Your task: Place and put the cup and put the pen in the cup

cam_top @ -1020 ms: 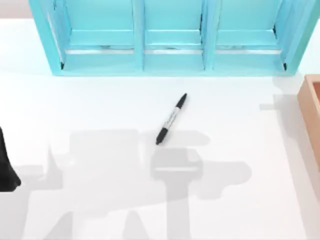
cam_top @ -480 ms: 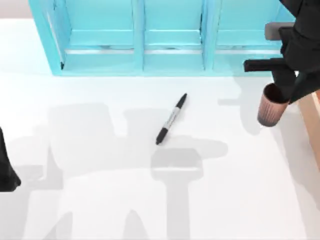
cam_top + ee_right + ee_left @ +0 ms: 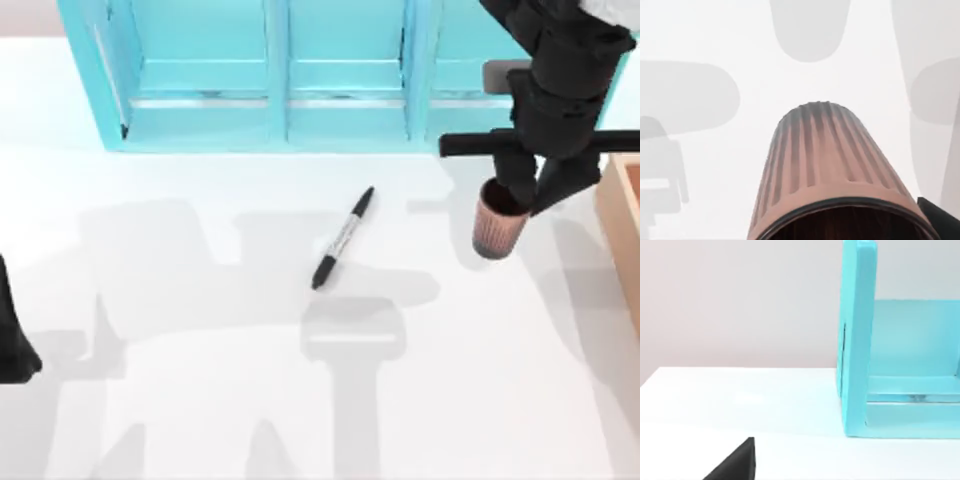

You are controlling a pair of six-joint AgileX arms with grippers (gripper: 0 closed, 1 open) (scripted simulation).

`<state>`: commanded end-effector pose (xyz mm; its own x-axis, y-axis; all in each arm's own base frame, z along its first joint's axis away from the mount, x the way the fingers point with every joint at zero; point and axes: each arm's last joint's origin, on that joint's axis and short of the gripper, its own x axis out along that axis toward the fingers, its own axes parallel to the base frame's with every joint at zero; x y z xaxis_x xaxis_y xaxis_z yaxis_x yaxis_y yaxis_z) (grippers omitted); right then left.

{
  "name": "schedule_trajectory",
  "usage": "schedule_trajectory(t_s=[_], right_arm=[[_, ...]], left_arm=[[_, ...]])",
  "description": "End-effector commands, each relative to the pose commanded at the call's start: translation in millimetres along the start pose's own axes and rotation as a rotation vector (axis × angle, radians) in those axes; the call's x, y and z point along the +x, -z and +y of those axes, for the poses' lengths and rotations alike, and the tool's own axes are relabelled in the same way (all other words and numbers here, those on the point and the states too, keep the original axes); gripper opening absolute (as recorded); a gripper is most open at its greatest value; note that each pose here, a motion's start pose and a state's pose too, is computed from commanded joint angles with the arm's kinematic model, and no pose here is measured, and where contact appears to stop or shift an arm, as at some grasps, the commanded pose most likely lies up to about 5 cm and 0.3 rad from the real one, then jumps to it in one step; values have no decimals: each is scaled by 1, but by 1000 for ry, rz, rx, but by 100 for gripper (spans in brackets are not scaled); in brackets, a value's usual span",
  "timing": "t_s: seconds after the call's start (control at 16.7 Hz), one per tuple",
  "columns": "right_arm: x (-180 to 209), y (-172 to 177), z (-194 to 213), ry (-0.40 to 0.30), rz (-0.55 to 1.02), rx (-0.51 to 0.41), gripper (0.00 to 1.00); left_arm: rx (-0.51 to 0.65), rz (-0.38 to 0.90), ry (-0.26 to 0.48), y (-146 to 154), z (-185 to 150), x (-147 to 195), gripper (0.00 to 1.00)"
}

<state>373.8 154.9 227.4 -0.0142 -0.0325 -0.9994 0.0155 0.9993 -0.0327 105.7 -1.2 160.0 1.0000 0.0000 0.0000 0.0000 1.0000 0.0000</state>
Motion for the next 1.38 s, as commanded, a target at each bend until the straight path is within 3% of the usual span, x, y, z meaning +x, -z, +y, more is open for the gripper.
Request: schedule_trajectory(t_s=[0.36, 0.6, 1.38], right_arm=[[40, -1, 7, 0, -9, -5, 0], [42, 0, 7, 1, -9, -5, 0], [42, 0, 7, 1, -9, -5, 98]], left_arm=[[0, 0, 0, 0, 0, 0, 100], [0, 0, 0, 0, 0, 0, 100], [0, 0, 0, 0, 0, 0, 100]])
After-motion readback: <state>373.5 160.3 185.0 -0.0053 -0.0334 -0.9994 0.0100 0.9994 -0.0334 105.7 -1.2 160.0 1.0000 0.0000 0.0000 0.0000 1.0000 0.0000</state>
